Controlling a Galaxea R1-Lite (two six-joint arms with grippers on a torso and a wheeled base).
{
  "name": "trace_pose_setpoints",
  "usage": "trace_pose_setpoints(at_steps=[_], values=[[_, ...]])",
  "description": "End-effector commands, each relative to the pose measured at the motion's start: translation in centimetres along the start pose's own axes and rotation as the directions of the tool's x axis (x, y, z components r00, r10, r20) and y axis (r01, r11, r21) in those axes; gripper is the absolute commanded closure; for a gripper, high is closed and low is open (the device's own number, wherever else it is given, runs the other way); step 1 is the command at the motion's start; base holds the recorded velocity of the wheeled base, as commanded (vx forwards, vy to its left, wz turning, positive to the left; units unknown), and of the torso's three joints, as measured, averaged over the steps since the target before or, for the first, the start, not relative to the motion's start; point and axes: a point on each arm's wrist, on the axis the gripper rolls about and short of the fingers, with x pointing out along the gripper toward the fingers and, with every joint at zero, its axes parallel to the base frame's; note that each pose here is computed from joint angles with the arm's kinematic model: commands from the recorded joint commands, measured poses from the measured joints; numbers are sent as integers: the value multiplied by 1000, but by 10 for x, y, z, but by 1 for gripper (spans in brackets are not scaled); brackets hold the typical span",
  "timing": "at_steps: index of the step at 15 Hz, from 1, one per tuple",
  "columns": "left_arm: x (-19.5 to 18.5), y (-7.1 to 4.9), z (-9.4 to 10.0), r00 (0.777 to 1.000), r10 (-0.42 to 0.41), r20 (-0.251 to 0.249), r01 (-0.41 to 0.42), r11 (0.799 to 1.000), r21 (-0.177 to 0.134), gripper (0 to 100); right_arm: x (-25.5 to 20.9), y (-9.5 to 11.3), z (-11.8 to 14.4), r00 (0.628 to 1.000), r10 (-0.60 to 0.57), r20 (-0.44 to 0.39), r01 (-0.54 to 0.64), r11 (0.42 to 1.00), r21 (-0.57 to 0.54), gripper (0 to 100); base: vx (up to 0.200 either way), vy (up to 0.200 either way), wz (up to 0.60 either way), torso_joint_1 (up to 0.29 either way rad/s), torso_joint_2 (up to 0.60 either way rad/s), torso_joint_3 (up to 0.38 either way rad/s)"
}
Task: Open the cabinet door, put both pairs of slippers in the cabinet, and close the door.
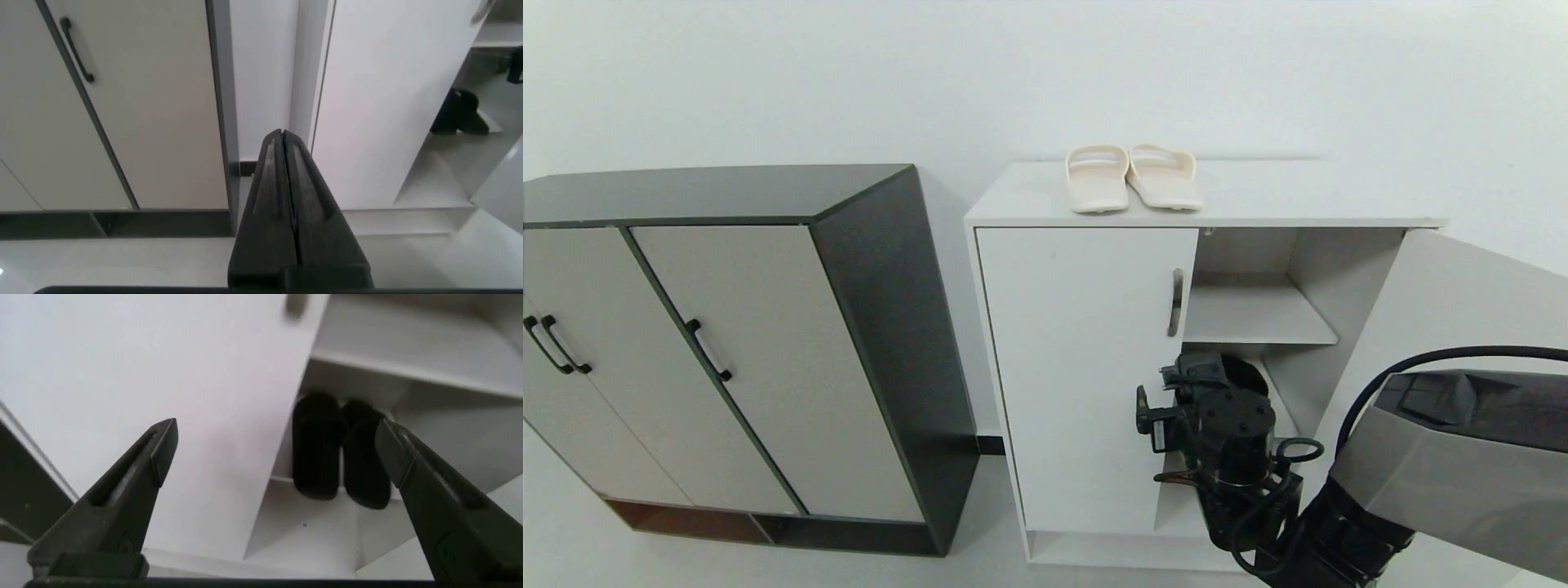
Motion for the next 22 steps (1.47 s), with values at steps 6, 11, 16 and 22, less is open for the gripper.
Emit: trace_pose_setpoints(at_steps=[6, 11, 16, 22], values=[[0, 0, 0, 1000, 0, -1, 0, 1000, 0, 100, 0, 0, -1, 1000, 0, -2, 0, 1000, -2, 0, 0, 0, 0, 168, -481, -316], [0, 0, 0, 1000, 0, -1, 0, 1000, 0, 100, -1, -1, -3, 1000, 2, -8, -2, 1000, -7, 0, 0, 0, 0, 204, -513, -314], [0, 0, 0, 1000, 0, -1, 0, 1000, 3, 100, 1, -3, -2, 1000, 10, -6, -10, 1000, -3, 0, 0, 0, 0, 229, -545, -313], [0, 0, 0, 1000, 0, -1, 0, 1000, 0, 100, -6, -6, 1, 994, 83, 66, -84, 996, 10, 0, 0, 0, 0, 104, -219, -124]])
